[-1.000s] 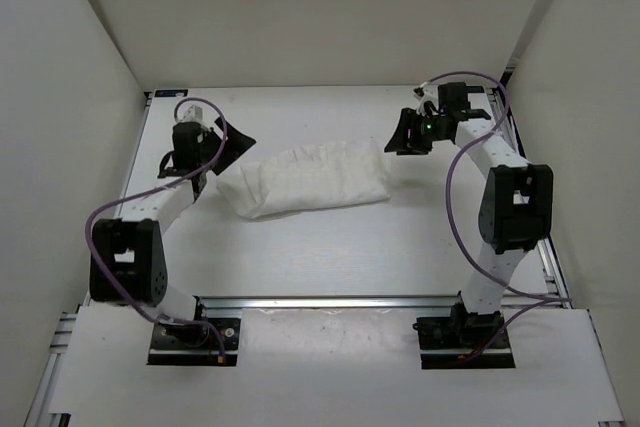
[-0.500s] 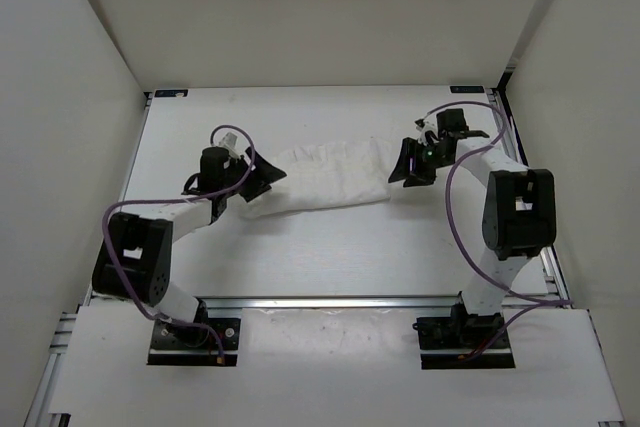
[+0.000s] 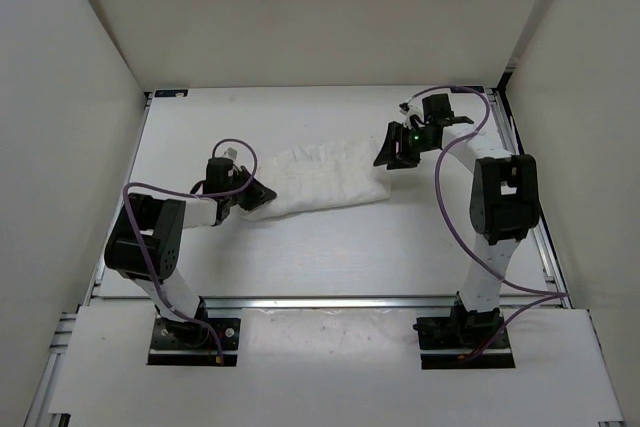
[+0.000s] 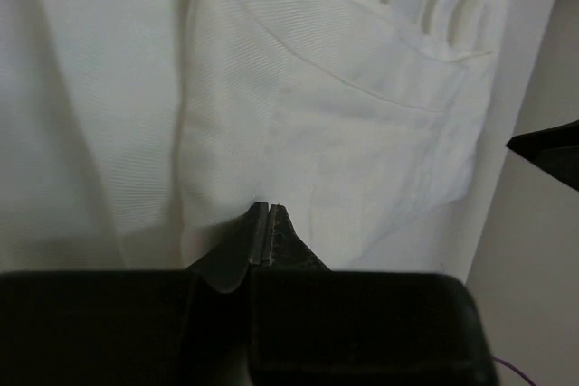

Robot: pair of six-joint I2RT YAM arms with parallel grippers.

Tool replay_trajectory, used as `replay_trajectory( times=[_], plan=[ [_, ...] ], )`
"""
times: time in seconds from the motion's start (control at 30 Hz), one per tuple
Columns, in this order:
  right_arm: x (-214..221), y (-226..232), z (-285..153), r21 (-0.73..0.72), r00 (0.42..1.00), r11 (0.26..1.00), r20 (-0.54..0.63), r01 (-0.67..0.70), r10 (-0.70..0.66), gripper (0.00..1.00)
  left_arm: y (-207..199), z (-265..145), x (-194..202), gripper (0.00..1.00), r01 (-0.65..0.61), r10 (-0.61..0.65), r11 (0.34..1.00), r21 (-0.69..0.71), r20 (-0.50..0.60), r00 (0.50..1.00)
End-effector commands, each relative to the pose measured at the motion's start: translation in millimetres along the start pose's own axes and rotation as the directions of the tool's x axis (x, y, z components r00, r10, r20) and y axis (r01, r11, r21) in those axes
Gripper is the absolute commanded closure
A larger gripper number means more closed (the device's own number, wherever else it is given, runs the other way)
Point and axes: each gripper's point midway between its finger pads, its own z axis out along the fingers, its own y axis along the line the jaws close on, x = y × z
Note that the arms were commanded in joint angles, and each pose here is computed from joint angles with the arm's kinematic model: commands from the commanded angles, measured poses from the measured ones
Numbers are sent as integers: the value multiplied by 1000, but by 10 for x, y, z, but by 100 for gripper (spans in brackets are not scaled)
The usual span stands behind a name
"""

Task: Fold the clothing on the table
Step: Fold the skirt

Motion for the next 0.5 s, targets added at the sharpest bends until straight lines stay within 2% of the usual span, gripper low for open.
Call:
replay_trajectory(
  times=[0.0, 0.13, 0.3, 0.37, 0.47],
  plan=[
    [-257, 191, -3, -80, 998, 995, 50, 52, -48, 41, 235, -47, 68, 100, -14, 15, 997, -82, 3, 1000],
    [-390, 222, 83, -108, 997, 992, 56, 66, -60, 43, 473, -105, 158, 100, -23, 21, 986, -167, -13, 1000],
    [-615, 118, 326, -132, 997, 990, 60, 46, -38, 46, 559, -201, 270, 100, -30, 22, 981, -191, -46, 999],
    [-708, 99, 430, -171, 998, 985, 53, 31, -22, 51, 597, -237, 319, 100, -60, 46, 976, -211, -70, 996],
    [-736, 126, 582, -232, 999, 973, 33, -22, 31, 65, 585, -314, 324, 100, -68, 53, 975, -214, -76, 996]
  ],
)
